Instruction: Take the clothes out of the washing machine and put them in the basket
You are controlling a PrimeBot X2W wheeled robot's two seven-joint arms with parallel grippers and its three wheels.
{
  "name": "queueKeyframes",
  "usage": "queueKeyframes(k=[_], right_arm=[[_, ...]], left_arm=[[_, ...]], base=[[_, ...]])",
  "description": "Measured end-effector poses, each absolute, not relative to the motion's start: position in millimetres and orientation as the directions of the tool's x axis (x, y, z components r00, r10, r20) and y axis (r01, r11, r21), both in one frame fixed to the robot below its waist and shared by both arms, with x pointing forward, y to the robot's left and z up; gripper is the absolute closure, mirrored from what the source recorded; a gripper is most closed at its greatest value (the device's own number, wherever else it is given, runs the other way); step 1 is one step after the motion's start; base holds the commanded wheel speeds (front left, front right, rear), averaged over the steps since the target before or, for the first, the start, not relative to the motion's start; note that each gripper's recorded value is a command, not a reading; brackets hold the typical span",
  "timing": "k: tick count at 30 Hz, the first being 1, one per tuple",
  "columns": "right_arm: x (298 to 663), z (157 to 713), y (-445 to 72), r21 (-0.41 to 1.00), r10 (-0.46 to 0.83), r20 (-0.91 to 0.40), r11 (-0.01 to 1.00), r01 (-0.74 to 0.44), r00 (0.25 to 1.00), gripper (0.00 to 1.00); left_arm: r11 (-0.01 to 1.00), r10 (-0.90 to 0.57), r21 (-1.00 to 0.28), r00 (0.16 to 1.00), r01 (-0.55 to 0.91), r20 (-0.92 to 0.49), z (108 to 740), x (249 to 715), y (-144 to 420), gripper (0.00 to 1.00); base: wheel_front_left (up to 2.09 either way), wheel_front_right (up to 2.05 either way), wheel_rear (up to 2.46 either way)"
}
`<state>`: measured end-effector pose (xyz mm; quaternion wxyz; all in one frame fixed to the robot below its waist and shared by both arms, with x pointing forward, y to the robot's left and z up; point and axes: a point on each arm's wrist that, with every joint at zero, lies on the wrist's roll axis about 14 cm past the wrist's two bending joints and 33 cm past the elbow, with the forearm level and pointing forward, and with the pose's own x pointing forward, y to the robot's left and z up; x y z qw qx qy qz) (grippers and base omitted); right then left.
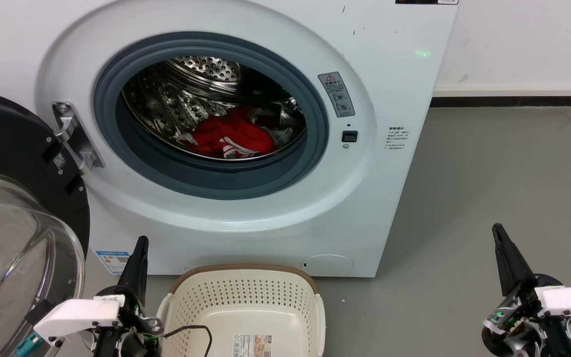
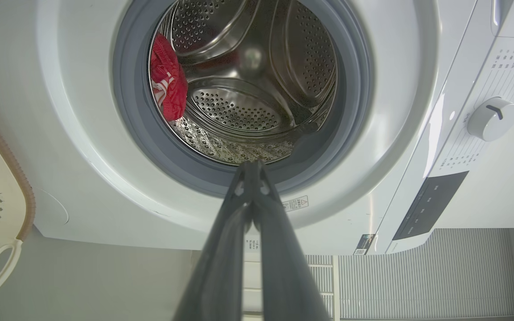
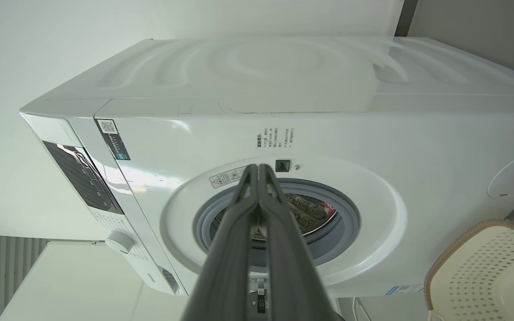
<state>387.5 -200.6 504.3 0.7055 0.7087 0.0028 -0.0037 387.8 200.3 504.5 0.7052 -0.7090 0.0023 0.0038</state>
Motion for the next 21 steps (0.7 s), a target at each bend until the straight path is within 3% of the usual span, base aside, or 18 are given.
queueKeyframes(k=[1, 2, 12, 21], right_arm=[[387.5, 504.2, -200.6, 1.000, -0.001, -0.009, -0.004, 0.009, 1.000, 1.00], [387.5, 504.2, -200.6, 1.000, -0.001, -0.009, -0.004, 0.009, 1.000, 0.00], [378.8, 490.1, -199.6, 0.998, -0.020, -0.051, 0.025, 0.051, 0.999, 0.00], [376.6, 496.4, -206.9, 0.983, -0.055, -0.033, 0.177, 0.042, 0.998, 0.00]], left_arm=[[-0.005, 0.002, -1.000, 1.000, -0.009, -0.009, 504.5, 387.8, 200.2, 1.00], [-0.005, 0.002, -1.000, 1.000, -0.009, -0.009, 504.5, 387.8, 200.3, 0.00], [0.008, -0.001, -0.999, 0.999, -0.051, -0.051, 490.2, 380.8, 191.2, 0.00], [0.158, -0.004, -0.987, 1.000, -0.023, -0.024, 499.8, 383.0, 185.9, 0.00]], base=[[0.00, 0.00, 0.00], [0.00, 0.00, 0.00], [0.00, 0.00, 0.00], [0.00, 0.00, 0.00]])
